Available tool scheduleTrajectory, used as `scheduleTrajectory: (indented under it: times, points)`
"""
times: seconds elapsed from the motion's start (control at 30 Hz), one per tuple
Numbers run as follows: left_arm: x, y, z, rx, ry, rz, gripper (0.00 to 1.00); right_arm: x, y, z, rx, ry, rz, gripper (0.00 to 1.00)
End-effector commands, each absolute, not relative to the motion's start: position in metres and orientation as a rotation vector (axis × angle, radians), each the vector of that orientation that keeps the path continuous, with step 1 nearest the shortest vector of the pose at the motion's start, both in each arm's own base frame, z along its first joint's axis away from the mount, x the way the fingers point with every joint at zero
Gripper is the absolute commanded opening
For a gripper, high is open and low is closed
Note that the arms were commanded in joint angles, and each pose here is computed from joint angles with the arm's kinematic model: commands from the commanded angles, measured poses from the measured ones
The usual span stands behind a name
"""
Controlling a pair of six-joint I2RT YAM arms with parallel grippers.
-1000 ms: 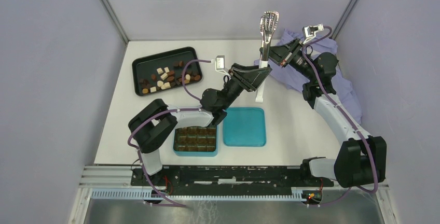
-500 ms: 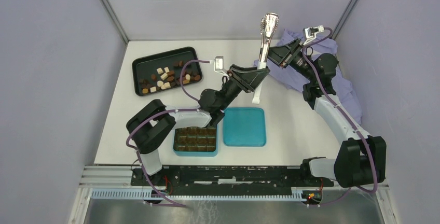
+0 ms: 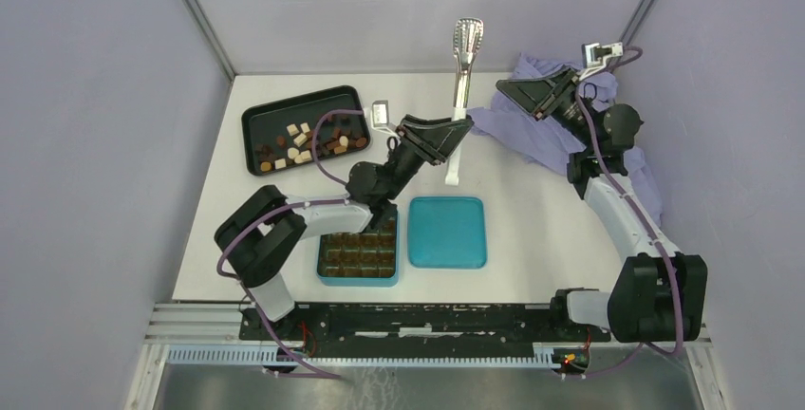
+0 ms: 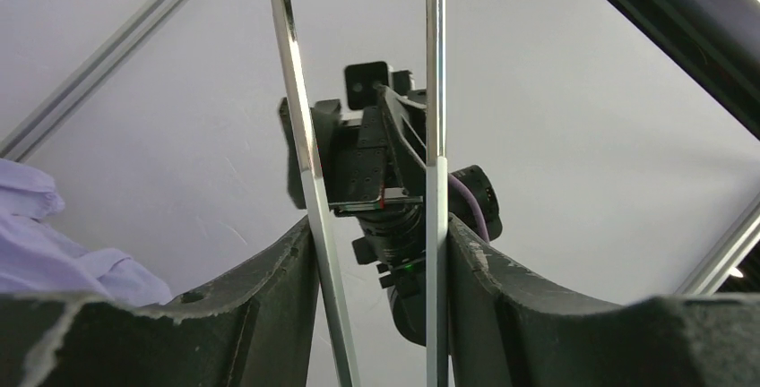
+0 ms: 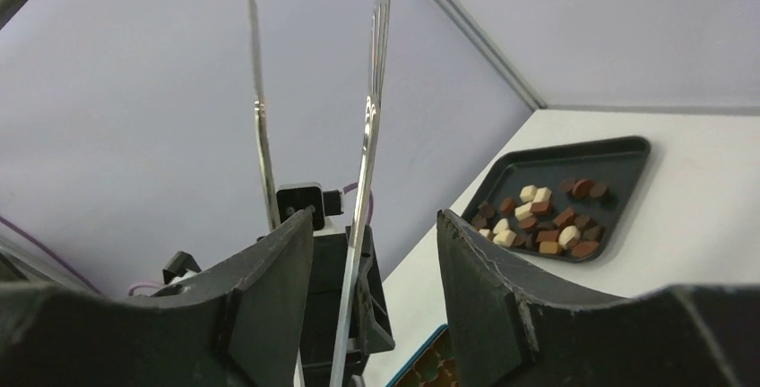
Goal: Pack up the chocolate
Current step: Pick up the clamp at the center of the board.
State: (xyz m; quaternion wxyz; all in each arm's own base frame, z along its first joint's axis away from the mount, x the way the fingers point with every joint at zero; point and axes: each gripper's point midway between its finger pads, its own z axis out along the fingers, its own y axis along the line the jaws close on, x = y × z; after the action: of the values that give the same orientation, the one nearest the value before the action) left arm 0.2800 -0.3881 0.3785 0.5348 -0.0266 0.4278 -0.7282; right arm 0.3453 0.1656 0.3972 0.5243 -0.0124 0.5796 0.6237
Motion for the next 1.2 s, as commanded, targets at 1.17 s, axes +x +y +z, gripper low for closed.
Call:
scheduleTrajectory:
  times: [1.17]
  points:
    - [0.282,-0.382,0.363,0.060,1.575,-1.998,0.17,0.335,0.182,0.326,-0.102,1.562,1.552,0.68]
